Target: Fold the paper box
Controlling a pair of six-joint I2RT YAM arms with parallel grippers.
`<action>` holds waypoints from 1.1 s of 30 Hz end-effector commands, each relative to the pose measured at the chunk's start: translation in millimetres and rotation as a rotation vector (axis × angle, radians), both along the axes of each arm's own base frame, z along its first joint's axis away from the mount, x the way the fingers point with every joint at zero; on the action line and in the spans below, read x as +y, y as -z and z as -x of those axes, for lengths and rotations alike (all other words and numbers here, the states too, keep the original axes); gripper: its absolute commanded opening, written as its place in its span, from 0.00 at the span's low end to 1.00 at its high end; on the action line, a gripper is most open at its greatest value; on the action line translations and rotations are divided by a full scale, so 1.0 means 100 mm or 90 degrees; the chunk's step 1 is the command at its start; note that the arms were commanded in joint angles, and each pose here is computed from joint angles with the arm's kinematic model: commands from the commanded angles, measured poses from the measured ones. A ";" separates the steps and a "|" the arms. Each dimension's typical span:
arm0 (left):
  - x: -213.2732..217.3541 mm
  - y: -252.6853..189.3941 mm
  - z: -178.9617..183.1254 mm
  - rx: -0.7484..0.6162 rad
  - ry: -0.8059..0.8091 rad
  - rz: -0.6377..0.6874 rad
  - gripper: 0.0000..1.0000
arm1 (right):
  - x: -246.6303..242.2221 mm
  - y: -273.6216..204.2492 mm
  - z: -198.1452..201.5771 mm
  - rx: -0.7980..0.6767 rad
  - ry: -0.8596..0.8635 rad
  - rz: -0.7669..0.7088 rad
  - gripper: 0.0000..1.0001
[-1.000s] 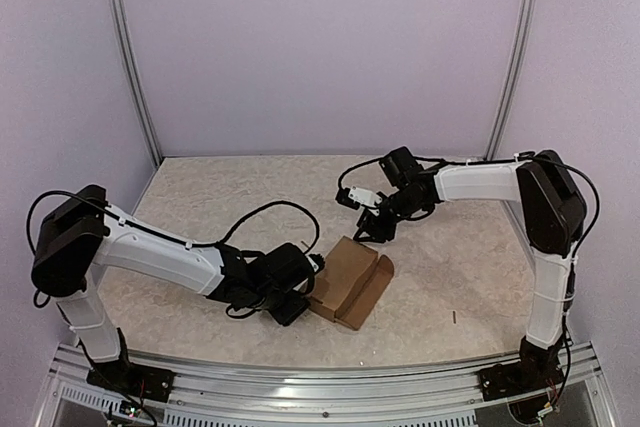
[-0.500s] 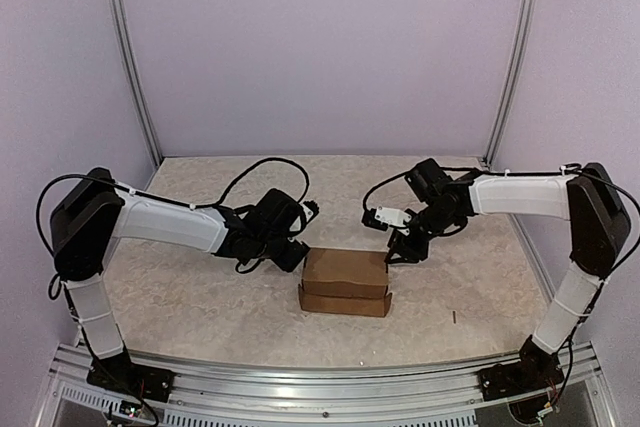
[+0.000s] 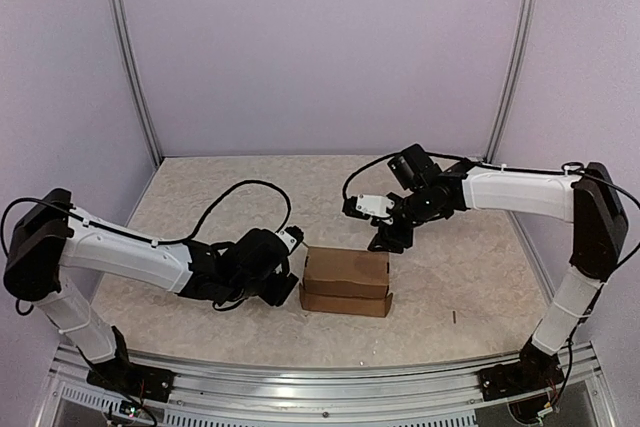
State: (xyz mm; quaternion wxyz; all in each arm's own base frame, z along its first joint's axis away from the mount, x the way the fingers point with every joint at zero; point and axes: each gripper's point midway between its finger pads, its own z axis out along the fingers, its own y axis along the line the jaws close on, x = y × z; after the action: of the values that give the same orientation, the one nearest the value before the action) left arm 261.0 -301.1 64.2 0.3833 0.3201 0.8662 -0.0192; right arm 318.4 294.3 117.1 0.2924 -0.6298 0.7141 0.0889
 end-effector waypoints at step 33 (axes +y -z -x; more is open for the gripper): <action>-0.26 0.18 0.11 0.037 -0.042 0.055 0.68 | 0.49 0.52 0.39 0.136 -0.125 0.006 0.93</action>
State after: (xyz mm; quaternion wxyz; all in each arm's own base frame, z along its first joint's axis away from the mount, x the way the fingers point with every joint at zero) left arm 248.0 -330.6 57.2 0.3801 0.2774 0.8799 -0.0666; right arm 291.8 346.7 83.4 0.2394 -0.6778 0.6736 0.1718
